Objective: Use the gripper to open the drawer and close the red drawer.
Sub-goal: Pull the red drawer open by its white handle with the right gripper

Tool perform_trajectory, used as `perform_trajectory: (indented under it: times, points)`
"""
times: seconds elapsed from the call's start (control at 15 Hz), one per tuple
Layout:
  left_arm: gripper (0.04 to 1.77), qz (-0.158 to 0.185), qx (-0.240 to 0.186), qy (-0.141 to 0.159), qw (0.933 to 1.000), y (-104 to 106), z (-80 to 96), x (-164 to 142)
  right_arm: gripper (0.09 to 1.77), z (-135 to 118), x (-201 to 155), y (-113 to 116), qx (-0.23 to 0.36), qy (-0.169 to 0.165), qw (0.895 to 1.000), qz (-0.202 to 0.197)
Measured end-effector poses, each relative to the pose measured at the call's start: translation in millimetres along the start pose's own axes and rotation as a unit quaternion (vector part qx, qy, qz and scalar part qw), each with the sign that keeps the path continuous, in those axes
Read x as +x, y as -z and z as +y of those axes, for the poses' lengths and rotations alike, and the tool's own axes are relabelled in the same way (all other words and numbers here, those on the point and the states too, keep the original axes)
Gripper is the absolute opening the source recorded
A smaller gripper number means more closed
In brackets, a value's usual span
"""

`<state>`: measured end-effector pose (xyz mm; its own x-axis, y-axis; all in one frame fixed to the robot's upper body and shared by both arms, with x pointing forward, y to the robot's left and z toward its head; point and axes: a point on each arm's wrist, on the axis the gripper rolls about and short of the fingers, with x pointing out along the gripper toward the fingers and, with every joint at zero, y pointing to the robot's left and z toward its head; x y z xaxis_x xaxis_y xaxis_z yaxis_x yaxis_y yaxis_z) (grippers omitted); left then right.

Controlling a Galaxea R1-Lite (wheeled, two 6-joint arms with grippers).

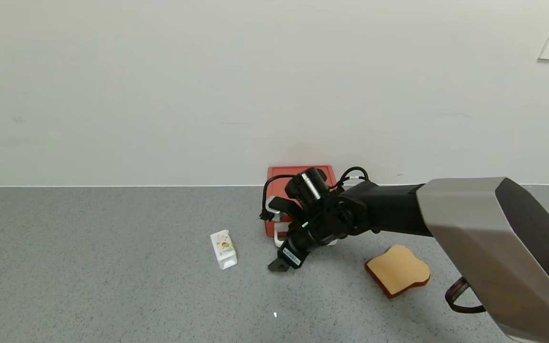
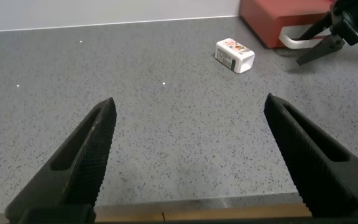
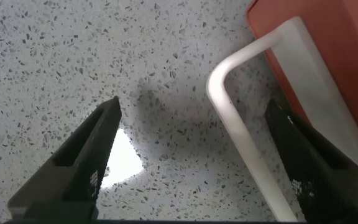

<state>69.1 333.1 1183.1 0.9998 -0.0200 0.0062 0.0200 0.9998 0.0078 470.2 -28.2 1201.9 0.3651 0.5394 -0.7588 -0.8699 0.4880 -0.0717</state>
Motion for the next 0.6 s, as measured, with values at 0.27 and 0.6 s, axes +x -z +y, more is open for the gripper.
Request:
perform_trajectory:
  times: [0.27,0.6]
  points:
    - [1.72,0.0,0.0,0.0,1.0,0.0,0.0,0.0,1.71,2.6,0.3,1.9,0.002,-0.005,1.0,0.012]
    - [1.72,0.0,-0.001,0.0,1.0,-0.2,0.0,0.0,1.71,8.3,-0.4,4.6,0.01,-0.016,0.999,0.033]
